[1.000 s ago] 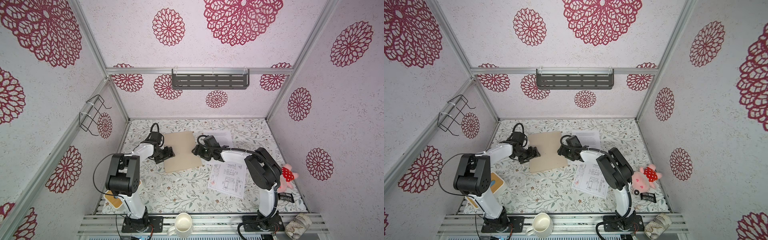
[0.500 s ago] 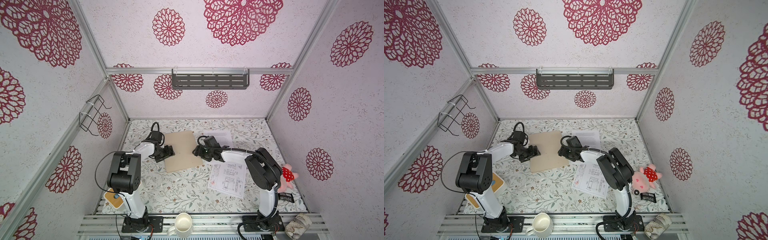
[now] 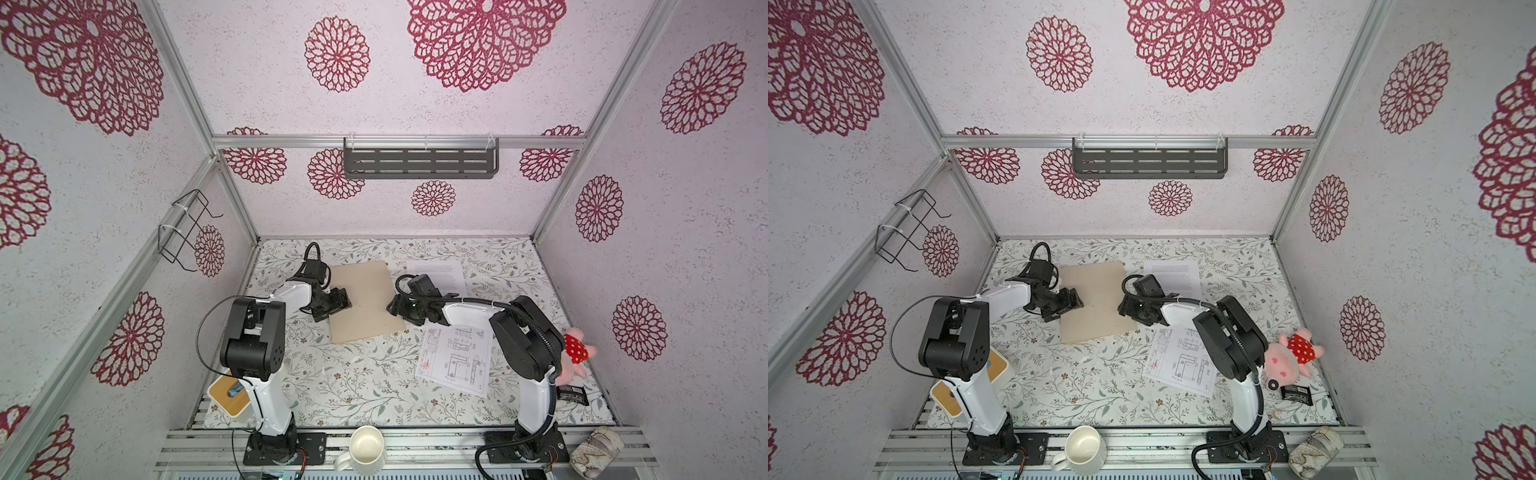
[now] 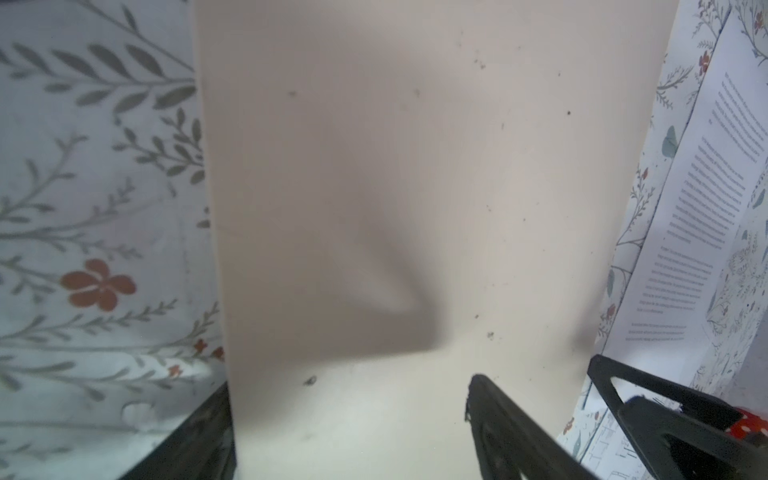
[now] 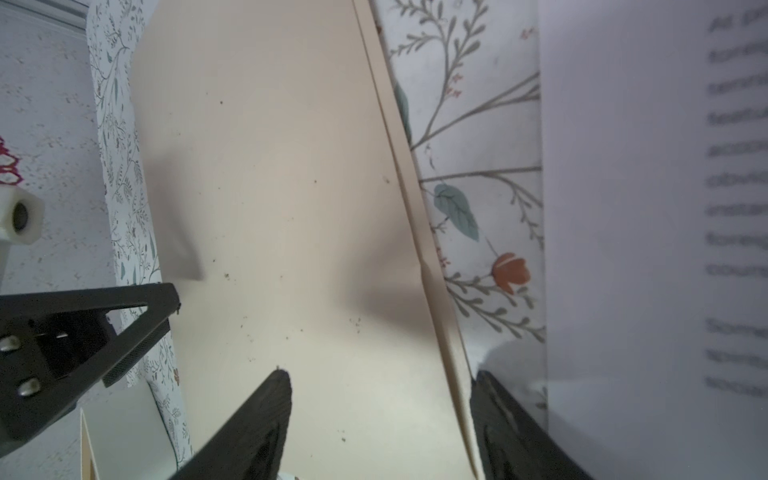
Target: Put the files into the folder
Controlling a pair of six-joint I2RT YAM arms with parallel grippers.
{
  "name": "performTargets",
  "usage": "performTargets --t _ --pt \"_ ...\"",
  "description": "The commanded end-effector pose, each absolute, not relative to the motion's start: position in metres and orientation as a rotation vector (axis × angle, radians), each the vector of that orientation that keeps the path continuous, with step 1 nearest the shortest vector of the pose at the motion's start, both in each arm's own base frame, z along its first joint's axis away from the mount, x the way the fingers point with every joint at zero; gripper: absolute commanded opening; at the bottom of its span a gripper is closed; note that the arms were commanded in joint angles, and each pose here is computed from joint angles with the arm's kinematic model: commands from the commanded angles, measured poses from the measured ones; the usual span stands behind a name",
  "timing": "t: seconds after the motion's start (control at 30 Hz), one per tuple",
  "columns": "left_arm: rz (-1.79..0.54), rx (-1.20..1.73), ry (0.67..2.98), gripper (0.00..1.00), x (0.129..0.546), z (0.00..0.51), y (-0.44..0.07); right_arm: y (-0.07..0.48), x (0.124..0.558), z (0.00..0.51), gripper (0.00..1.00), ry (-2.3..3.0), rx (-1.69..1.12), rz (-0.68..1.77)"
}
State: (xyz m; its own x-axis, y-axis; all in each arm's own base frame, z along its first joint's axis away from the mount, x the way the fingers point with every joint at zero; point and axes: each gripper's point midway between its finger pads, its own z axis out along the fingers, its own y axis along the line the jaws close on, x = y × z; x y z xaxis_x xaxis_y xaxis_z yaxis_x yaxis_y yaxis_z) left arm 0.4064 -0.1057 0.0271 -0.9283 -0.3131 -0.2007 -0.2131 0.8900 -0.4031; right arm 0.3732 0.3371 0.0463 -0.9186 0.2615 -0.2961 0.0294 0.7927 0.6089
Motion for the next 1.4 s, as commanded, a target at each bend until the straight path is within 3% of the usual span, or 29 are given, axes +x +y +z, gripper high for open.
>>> performTargets --t 0.0,0.43,0.73,1.37 --pt "-0.605 -0.359 2.773 0.85 0.418 0.032 -0.118 0.337 0.36 0.047 0.7 2.641 0.221 0.88" --pt "-0.584 -0.318 2.748 0.86 0.436 0.044 -0.127 0.325 0.355 0.072 0.7 2.574 0.285 0.861" --pt "-0.397 -0.444 2.822 0.93 0.415 0.036 -0.095 0.326 0.358 0.077 0.71 2.554 0.278 0.866" --pt "-0.75 -0.869 2.51 0.99 0.325 0.092 -0.122 0.33 0.367 0.084 0.83 2.478 0.187 0.874"
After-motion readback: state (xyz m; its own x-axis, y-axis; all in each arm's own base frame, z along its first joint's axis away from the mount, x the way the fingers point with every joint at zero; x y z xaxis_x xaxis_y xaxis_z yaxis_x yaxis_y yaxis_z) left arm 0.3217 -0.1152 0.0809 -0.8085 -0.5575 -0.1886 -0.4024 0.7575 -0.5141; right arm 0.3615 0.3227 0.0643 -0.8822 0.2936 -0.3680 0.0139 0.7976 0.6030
